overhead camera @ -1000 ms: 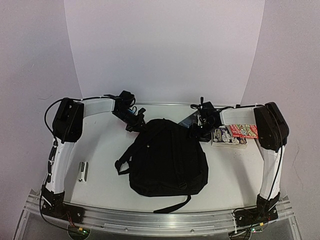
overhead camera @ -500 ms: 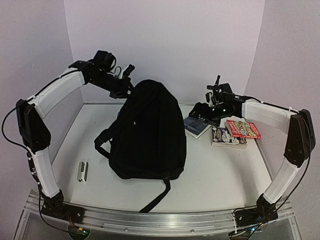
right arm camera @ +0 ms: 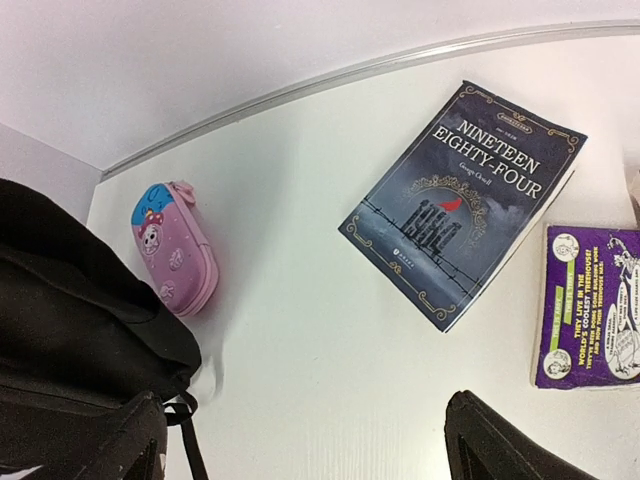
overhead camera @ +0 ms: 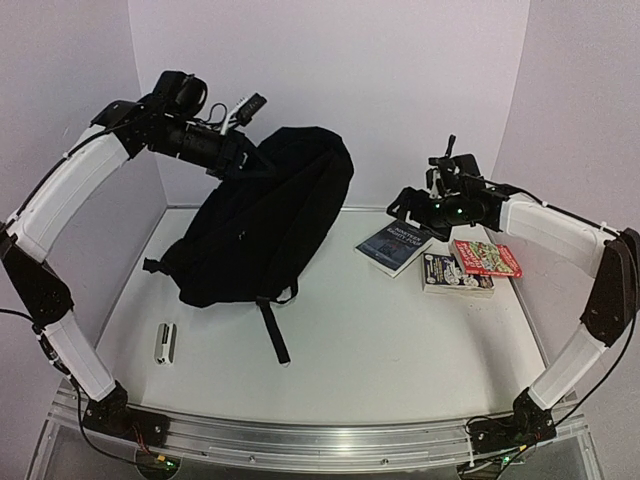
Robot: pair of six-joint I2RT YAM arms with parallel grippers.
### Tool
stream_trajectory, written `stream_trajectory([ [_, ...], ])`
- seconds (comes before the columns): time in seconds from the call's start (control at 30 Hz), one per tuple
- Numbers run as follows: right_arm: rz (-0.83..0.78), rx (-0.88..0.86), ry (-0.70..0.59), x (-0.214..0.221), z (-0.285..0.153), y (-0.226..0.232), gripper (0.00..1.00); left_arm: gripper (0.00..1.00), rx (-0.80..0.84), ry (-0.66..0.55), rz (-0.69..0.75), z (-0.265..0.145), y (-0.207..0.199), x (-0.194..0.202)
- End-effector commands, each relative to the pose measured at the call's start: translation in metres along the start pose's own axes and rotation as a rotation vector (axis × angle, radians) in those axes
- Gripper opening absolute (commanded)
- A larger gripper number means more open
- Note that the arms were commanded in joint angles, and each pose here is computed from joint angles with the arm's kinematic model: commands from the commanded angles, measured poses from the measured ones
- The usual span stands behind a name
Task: Pack the student bag
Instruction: Place the student bag at the center of the board, then adjust the student bag at the center of the board.
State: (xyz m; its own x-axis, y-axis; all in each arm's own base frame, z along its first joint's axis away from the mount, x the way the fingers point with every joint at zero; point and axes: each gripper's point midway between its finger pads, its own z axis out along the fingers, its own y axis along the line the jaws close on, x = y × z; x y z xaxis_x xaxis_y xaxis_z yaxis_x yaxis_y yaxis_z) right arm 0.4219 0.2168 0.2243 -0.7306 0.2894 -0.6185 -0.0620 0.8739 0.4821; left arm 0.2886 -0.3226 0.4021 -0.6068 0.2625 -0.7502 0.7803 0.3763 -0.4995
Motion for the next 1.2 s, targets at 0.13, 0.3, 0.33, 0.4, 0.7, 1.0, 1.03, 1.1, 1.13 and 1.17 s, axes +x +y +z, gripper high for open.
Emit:
stream_trajectory([
  [0.13, 0.047, 0.041, -0.050, -0.004, -0.012, -0.008, 0.94, 0.48, 0.331, 0.215, -0.059, 0.074, -0.056, 0.063],
  [0.3, 0.052, 0.077, -0.108, -0.014, -0.034, -0.013, 0.94, 0.69, 0.397, 0.191, -0.070, 0.071, -0.072, 0.062],
  [0.33, 0.052, 0.098, -0.124, -0.017, -0.040, -0.017, 0.94, 0.72, 0.404, 0.177, -0.058, 0.067, -0.076, 0.059],
  [0.4, 0.049, 0.156, -0.159, -0.022, -0.052, -0.027, 0.95, 0.77, 0.418, 0.157, -0.040, 0.059, -0.083, 0.055],
  [0.7, 0.000, 0.136, -0.036, 0.009, -0.054, -0.028, 0.92, 0.84, 0.144, 0.107, -0.278, 0.062, 0.013, 0.061],
  [1.0, -0.249, -0.058, 0.426, 0.175, -0.018, 0.051, 0.72, 0.88, -0.418, 0.234, -0.599, 0.050, 0.142, 0.164],
  [1.03, -0.272, -0.068, 0.466, 0.193, -0.017, 0.055, 0.69, 0.88, -0.424, 0.241, -0.616, 0.049, 0.143, 0.170],
  [1.1, -0.308, -0.076, 0.532, 0.220, -0.016, 0.058, 0.67, 0.89, -0.429, 0.270, -0.660, 0.050, 0.145, 0.191],
  [1.13, -0.322, -0.079, 0.563, 0.232, -0.016, 0.058, 0.65, 0.89, -0.427, 0.275, -0.680, 0.050, 0.145, 0.198],
  [1.17, -0.334, -0.084, 0.592, 0.242, -0.017, 0.057, 0.63, 0.89, -0.423, 0.282, -0.703, 0.051, 0.145, 0.207],
])
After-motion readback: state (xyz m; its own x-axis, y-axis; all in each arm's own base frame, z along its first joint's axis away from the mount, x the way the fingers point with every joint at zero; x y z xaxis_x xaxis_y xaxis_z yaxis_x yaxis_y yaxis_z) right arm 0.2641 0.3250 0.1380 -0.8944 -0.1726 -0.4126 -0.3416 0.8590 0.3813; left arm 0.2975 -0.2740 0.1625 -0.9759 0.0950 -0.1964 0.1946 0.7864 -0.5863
